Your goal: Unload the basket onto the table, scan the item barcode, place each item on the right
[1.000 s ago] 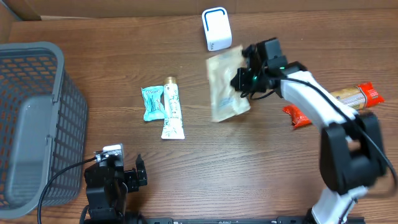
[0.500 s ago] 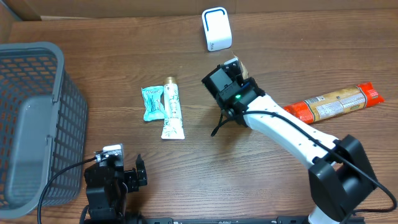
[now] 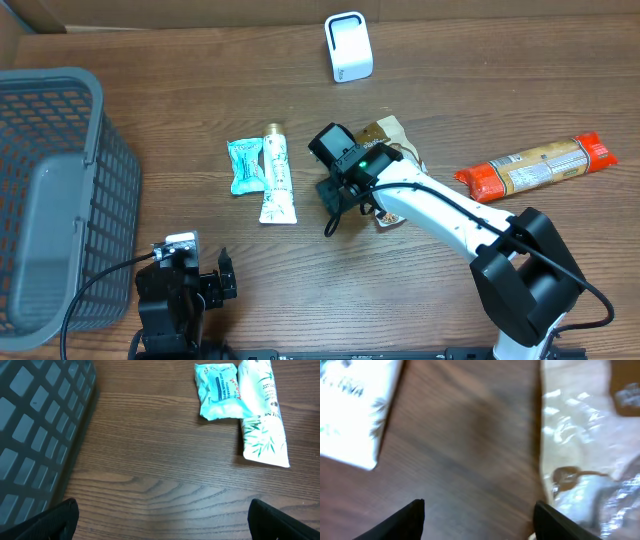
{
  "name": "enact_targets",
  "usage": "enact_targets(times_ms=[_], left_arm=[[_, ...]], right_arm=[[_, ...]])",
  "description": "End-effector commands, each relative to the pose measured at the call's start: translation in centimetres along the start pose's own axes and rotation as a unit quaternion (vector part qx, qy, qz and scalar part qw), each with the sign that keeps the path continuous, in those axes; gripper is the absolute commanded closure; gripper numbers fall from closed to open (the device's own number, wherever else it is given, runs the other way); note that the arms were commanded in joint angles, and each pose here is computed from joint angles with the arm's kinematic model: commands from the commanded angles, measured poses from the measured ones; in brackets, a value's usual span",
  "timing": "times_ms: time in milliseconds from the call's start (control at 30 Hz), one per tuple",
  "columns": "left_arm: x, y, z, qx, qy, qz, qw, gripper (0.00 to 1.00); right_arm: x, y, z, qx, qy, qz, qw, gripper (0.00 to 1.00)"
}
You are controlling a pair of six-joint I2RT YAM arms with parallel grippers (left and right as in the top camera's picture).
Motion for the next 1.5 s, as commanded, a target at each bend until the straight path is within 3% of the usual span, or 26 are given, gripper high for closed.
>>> enact_targets(times_ms=[0, 133, 300, 400, 533, 800, 967, 1133, 1467], left_arm=[[0.0, 0.1, 0.0, -0.003, -0.002, 0.007, 1.0, 0.0], [0.0, 0.1, 0.0, -0.003, -0.002, 0.007, 1.0, 0.01], [0.0, 0.1, 0.0, -0.003, -0.002, 0.007, 1.0, 0.01], [0.0, 0.1, 0.0, -0.003, -0.002, 0.007, 1.0, 0.0], [0.0, 0.1, 0.0, -0.003, -0.002, 0.007, 1.0, 0.01], [0.0, 0.1, 0.0, -0.003, -0.002, 0.007, 1.0, 0.01], [0.0, 0.1, 0.0, -0.003, -0.002, 0.007, 1.0, 0.0], [0.0, 0.1, 0.0, -0.003, -0.002, 0.007, 1.0, 0.01], [0.0, 0.1, 0.0, -0.003, -0.002, 0.007, 1.0, 0.01]], right_arm=[[-0.6, 2.7, -3.2, -0.026, 0.046, 0.025, 0.998, 0.27], [-5.1, 5.6, -7.2, -0.04, 0.052, 0.074, 0.995, 0.17], [-11.9, 6.1, -8.5, -0.036, 0.092, 0.112, 0.989, 0.08], [-15.0, 4.8, -8.2, -0.012, 0.157, 0.169, 0.973, 0.08], [-13.0, 3.3, -9.2, 0.017, 0.289, 0.149, 0.945, 0.12], [-6.4, 0.7, -6.4, 0.094, 0.264, 0.106, 0.954, 0.02], [-3.4, -1.6, -3.1, 0.138, 0.232, 0.094, 0.958, 0.0], [-5.0, -3.1, -0.4, 0.146, 0.133, 0.123, 0.973, 0.0], [-10.0, -4.8, 0.9, 0.158, 0.045, 0.161, 0.973, 0.0]])
Point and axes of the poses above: each gripper's point midway between its finger pads, its own z axis out along the fingers, its own x axis along the line the jaws close on, y = z × x, the point moved 3 cm from there along -z, back along the fingers, and after that the axes turned 8 degrees about z, right-handed, at the moved point
